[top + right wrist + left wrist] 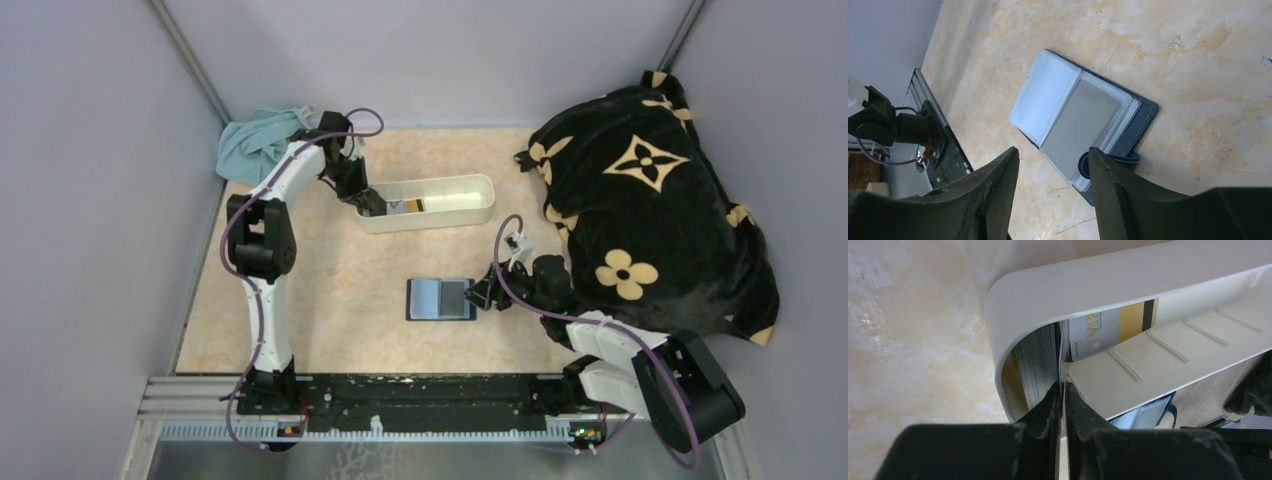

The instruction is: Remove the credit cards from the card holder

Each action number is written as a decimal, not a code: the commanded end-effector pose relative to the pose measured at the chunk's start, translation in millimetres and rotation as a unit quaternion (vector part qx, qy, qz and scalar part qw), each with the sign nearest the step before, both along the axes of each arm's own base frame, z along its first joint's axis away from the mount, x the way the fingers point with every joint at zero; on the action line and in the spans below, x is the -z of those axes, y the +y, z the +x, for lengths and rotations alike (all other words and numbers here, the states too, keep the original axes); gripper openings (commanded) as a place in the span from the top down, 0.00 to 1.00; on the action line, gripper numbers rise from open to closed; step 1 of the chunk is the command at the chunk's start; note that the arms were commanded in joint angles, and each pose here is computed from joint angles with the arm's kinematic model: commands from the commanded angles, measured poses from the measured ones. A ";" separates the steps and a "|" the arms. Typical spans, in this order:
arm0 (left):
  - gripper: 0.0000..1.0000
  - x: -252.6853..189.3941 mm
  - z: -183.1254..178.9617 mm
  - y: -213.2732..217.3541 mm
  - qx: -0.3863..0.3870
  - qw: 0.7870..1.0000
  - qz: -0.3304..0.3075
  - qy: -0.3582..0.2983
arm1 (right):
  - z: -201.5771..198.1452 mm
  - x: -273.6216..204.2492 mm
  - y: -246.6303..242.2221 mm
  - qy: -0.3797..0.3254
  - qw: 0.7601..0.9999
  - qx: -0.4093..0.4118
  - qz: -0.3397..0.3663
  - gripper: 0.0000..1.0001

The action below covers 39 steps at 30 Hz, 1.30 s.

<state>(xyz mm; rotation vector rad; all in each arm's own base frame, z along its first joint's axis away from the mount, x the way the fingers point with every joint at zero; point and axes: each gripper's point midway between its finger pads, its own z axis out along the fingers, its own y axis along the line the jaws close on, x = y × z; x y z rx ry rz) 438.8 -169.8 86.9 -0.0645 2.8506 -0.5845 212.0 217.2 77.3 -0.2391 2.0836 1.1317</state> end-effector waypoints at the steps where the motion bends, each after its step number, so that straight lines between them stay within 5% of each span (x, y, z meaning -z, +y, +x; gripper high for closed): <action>1: 0.86 7.2 4.1 2.3 -0.002 1.000 0.003 -0.002 | 8.5 -7.9 0.4 -0.025 1.000 0.000 0.003 0.46; 13: 0.73 -5.8 8.2 6.7 -0.001 1.000 0.014 -0.027 | 9.0 -8.4 1.5 -0.023 1.000 -0.001 0.006 0.46; 22: 0.71 -57.8 10.8 27.4 -0.029 0.993 0.057 -0.099 | 11.1 -17.6 2.9 -0.031 0.999 -0.001 0.011 0.46; 27: 0.77 -126.0 -5.8 -8.5 0.007 0.971 -0.064 -0.231 | 18.5 -10.0 -2.3 -0.027 0.999 0.006 -0.030 0.46; 29: 0.85 -158.1 -28.0 -33.7 0.037 0.945 -0.126 -0.299 | 19.7 -7.2 -4.3 -0.022 0.999 0.009 -0.041 0.46; 30: 0.97 -168.6 -42.7 -49.8 0.063 0.929 -0.152 -0.331 | 20.5 -9.1 -3.4 -0.024 0.999 0.008 -0.041 0.46; 33: 1.00 -153.3 -70.1 -77.7 0.084 0.910 -0.081 -0.399 | 22.8 -15.6 2.8 -0.030 0.998 0.000 -0.051 0.46; 39: 1.00 -95.6 -111.8 -91.1 0.080 0.904 0.010 -0.420 | 24.7 -28.8 28.7 -0.040 0.997 -0.002 -0.072 0.46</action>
